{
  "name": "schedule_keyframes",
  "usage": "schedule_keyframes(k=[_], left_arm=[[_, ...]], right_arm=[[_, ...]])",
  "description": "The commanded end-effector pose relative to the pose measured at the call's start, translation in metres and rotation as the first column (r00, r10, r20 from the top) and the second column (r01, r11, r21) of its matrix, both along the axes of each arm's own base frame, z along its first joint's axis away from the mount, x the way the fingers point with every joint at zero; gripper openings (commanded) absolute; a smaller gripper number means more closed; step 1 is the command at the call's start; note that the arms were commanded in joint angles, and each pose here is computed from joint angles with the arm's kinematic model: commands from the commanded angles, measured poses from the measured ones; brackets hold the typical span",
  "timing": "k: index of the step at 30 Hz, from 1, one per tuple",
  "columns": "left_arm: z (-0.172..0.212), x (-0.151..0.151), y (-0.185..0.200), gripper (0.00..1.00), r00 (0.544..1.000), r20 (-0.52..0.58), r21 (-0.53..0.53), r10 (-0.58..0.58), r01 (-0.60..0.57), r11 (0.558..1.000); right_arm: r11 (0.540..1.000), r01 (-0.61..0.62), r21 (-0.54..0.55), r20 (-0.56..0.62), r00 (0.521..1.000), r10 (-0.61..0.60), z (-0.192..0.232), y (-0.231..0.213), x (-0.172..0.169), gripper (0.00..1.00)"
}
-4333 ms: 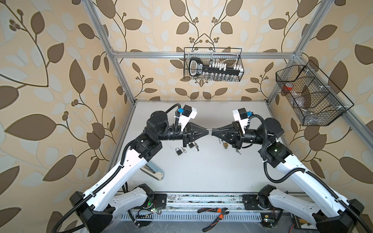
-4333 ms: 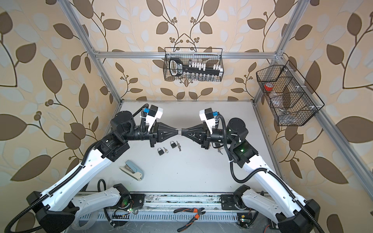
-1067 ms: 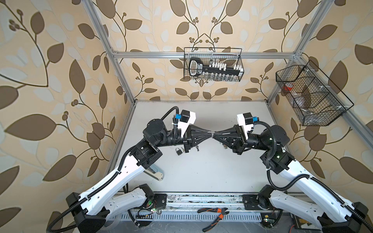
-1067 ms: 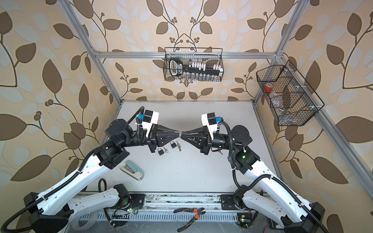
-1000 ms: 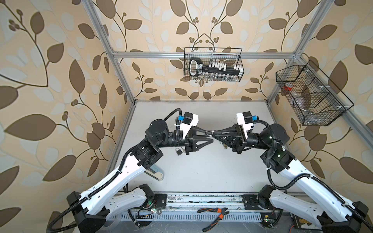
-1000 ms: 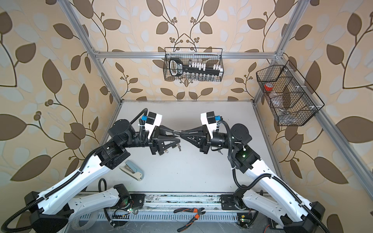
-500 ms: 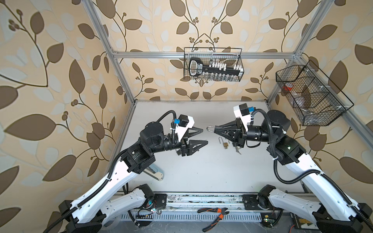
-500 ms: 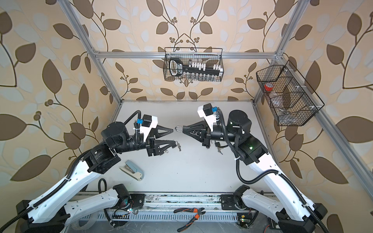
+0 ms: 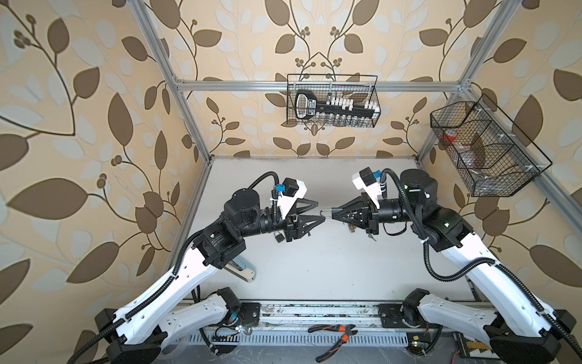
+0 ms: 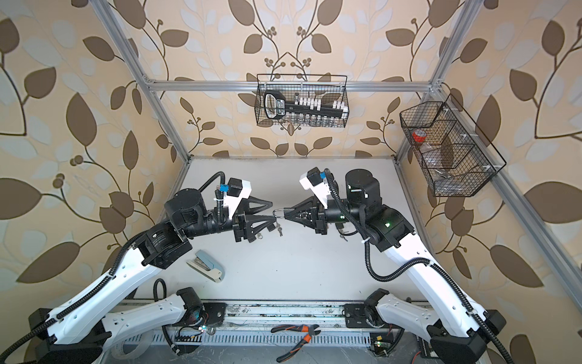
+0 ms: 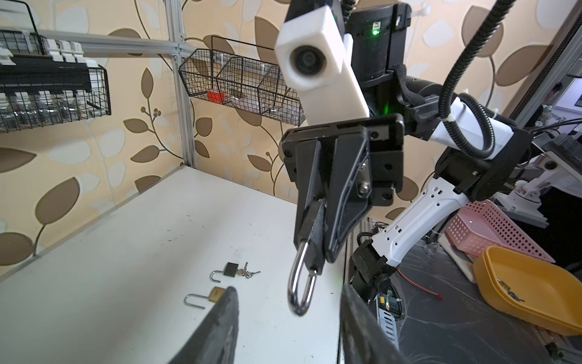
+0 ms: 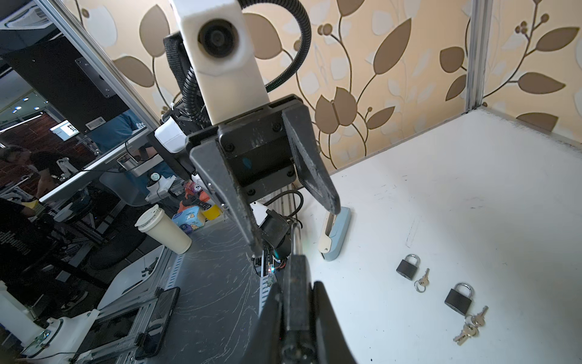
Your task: Lock with the key
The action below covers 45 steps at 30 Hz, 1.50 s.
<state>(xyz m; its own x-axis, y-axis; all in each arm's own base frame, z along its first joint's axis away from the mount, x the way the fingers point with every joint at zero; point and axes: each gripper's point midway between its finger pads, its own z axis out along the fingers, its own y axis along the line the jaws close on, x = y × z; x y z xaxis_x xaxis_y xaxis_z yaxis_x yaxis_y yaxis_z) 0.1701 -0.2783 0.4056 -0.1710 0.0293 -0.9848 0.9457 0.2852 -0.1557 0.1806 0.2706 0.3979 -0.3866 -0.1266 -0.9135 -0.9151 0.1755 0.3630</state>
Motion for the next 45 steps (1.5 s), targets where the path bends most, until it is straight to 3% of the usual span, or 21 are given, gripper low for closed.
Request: schedule_keyframes(k=[1,5,15,24,35,45], left_arm=[[0.021,-0.007,-0.002,0.47,0.998,0.044,-0.041,-0.034,0.036,0.999],[0.019,-0.008,-0.004,0.45,0.998,0.036,-0.042,-0.054,0.056,0.998],[0.024,-0.012,-0.005,0.29,0.997,0.042,-0.062,-0.072,0.074,0.995],[0.022,-0.012,-0.006,0.0,0.996,0.032,-0.061,-0.082,0.084,0.995],[0.022,-0.027,-0.016,0.0,0.977,0.003,-0.061,-0.213,0.213,0.975],[0.014,-0.025,-0.034,0.0,0.955,-0.051,-0.073,-0.292,0.288,0.955]], right_arm=[[0.999,-0.026,0.02,0.044,0.999,0.025,0.012,-0.002,-0.007,0.0],[0.999,-0.022,0.039,0.061,0.998,0.019,0.018,-0.003,-0.008,0.0],[0.999,-0.028,0.031,0.041,0.999,0.027,0.011,-0.001,-0.007,0.0],[0.999,-0.018,0.031,0.047,0.999,0.017,0.011,-0.001,-0.005,0.0],[0.999,-0.036,0.041,0.158,0.987,0.029,0.006,-0.001,-0.005,0.0],[0.993,-0.101,0.06,0.147,0.985,0.092,0.001,0.026,-0.012,0.0]])
